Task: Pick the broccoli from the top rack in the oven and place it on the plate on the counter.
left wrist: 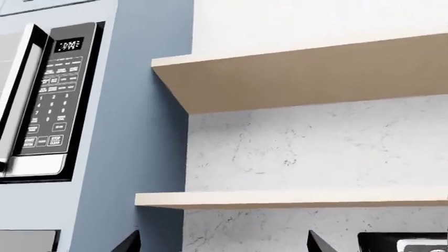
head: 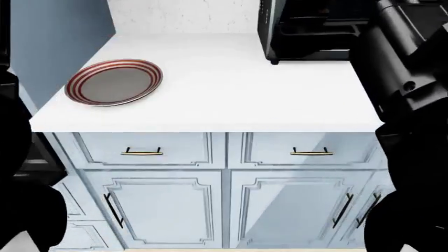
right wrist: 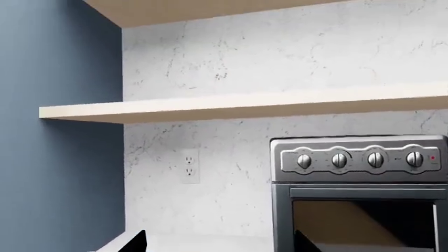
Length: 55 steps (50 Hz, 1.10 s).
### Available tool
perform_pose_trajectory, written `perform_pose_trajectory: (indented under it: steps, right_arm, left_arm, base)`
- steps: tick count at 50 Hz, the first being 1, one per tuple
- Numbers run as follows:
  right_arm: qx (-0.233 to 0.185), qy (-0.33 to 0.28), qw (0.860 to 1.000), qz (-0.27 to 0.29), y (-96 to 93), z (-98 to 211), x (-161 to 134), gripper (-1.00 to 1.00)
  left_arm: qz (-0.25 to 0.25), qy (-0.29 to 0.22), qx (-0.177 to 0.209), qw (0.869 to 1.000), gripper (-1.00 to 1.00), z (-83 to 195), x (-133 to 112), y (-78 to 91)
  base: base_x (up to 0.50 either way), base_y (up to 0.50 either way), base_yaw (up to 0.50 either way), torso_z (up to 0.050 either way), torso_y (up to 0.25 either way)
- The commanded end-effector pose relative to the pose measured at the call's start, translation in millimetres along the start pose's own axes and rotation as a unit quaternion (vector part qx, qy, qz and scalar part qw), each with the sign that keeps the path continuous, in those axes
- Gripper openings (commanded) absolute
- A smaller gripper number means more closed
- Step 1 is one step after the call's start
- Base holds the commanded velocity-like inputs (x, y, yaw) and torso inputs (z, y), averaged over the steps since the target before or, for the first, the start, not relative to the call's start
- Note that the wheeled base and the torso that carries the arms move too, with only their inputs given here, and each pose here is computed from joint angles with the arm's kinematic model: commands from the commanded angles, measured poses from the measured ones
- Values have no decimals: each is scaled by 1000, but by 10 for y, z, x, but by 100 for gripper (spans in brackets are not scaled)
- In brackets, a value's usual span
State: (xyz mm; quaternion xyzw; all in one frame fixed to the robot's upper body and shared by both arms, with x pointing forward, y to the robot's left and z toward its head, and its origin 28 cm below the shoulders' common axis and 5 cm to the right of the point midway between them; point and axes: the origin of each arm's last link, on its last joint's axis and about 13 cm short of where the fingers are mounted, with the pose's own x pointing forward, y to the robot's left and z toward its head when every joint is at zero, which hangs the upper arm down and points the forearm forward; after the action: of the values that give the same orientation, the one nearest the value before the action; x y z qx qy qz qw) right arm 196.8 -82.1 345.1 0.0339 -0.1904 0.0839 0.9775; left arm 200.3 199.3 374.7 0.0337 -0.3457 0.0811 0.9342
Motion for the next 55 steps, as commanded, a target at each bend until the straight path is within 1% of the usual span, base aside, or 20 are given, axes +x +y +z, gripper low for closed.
perform_pose_trajectory:
  steps: [1,2,4,6,10,13,19,33,44,55]
  right_arm:
    - [-16,-34,999,9,-11,230,-4,100]
    - [-13,-39,999,12,-8,234,-16,100]
    - [-37,-33,999,23,-4,225,-16,100]
    - [-39,-31,999,17,-12,215,-11,100]
    - [-16,-22,1000,11,-30,190,-15,100]
    - [-23,-19,999,17,-7,171,-34,100]
    - [-17,-16,1000,14,-5,167,-46,100]
    - [-17,-13,1000,15,-11,137,-52,100]
    - [-12,-16,999,25,26,166,-72,100]
    - [-15,-15,999,24,16,163,-65,100]
  left_arm:
    - [10,-44,22,999,100,262,122,29]
    - [9,-45,21,999,100,265,123,30]
    - [10,-45,23,999,100,268,123,32]
    - [10,-44,24,999,100,261,121,31]
    - [11,-42,25,999,100,243,120,26]
    - [9,-43,24,999,100,245,123,19]
    - [9,-42,23,999,100,241,115,16]
    - [0,-40,16,999,100,247,82,-20]
    - [-5,-38,13,999,100,248,68,-45]
    - [-6,-36,14,999,100,232,75,-58]
  base:
    - [0,0,0,0,0]
    - [0,0,0,0,0]
    - [0,0,0,0,0]
    - [0,279,0,0,0]
    - [0,500,0,0,0]
    - [0,500,0,0,0]
    - [0,500,0,0,0]
    - [0,500,0,0,0]
    - [-1,500,0,0,0]
    - [-340,415,0,0,0]
